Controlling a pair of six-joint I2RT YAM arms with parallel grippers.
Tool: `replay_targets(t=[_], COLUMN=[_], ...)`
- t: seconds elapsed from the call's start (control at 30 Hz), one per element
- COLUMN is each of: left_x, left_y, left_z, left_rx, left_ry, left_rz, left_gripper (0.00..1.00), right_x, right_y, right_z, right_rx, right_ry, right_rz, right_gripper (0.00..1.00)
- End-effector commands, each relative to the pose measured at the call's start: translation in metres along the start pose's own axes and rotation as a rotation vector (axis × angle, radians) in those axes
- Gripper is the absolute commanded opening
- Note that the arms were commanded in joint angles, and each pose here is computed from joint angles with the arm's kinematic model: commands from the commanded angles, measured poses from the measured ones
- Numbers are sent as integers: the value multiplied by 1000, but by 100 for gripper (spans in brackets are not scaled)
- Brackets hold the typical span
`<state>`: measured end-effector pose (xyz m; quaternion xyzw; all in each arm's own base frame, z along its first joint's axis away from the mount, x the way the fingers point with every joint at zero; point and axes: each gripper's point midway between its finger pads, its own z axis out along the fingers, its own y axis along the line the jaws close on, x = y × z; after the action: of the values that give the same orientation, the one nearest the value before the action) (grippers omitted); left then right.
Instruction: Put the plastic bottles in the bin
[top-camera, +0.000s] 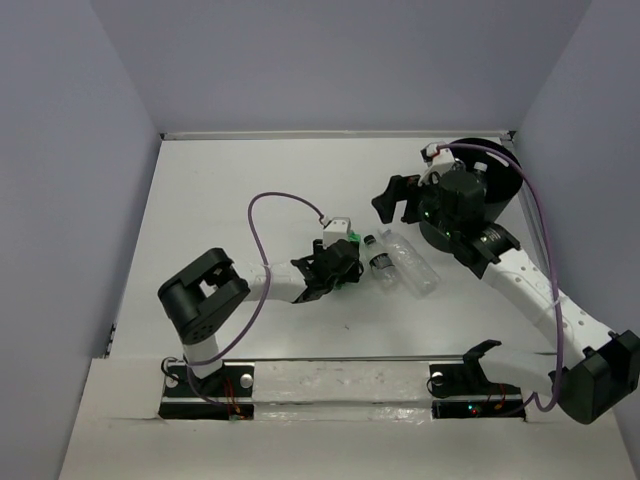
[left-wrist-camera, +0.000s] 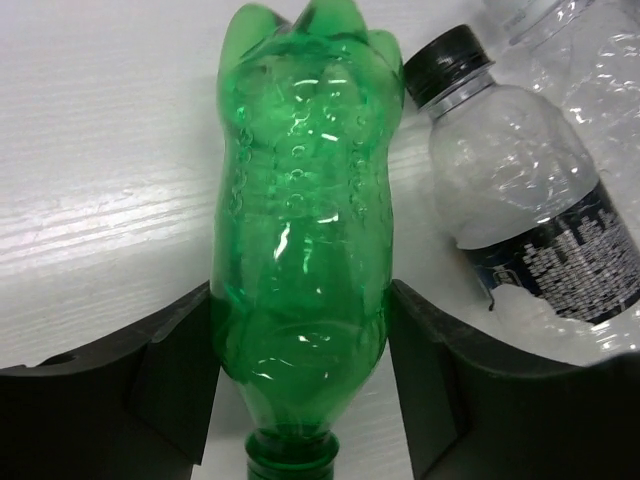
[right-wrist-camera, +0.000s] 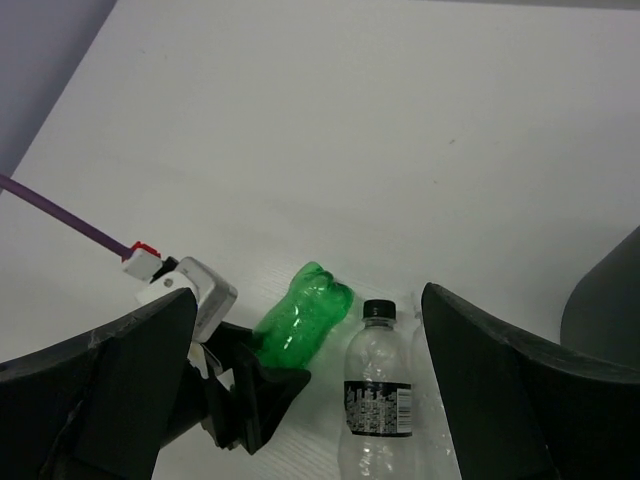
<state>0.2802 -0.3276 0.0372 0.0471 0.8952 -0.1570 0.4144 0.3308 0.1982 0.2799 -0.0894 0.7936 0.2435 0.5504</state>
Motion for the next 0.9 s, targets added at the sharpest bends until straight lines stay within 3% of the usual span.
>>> replay_targets(t=[0.0,0.23,0.6,0.87], left_x=[-22,-41,-87,-102], left_y=[10,18,3,-12], left_z=[-19,-58,-139,-164], left_rx=[2,94,324,444], left_ry=[-98,-213,-459,-508], left_rz=[-34,-84,-132,-148], left_gripper=[68,51,51,53], right_x=[1,44,72,79], right_y=[10,40,90,117], right_z=[-2,16,49,49], right_rx=[-41,-146,-264,-426], right_ry=[-8,68,125,153], right_rz=[28,237,332,410], right_gripper=[100,100,100,99])
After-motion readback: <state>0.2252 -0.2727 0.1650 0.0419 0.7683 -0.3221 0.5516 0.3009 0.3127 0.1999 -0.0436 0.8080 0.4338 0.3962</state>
